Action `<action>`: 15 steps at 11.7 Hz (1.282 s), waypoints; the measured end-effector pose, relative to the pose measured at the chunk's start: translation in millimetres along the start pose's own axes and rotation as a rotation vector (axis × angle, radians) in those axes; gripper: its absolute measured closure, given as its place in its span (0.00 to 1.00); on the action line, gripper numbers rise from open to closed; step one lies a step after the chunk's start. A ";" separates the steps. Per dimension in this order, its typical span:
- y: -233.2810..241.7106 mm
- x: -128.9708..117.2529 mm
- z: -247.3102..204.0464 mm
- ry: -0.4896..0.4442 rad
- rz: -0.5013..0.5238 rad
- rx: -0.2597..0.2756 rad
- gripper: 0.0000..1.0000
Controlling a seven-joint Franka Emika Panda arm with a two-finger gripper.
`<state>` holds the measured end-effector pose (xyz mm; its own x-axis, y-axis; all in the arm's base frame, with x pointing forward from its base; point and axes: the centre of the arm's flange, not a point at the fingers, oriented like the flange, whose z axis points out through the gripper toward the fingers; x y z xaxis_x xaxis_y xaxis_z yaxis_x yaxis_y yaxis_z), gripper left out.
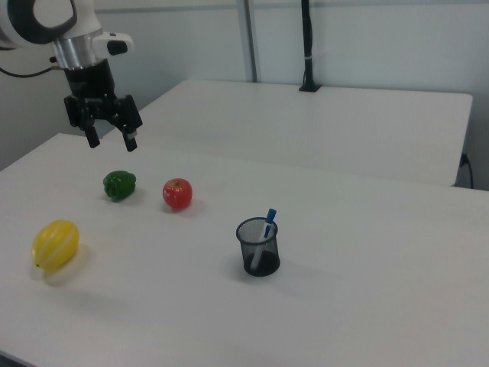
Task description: Place marker
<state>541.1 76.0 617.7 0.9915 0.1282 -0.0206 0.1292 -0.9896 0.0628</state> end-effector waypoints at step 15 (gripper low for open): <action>43.5 7.3 -7.5 0.002 0.043 0.002 0.00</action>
<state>554.1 34.3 627.8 0.9962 0.0851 -0.0159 0.0860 -0.9944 0.0618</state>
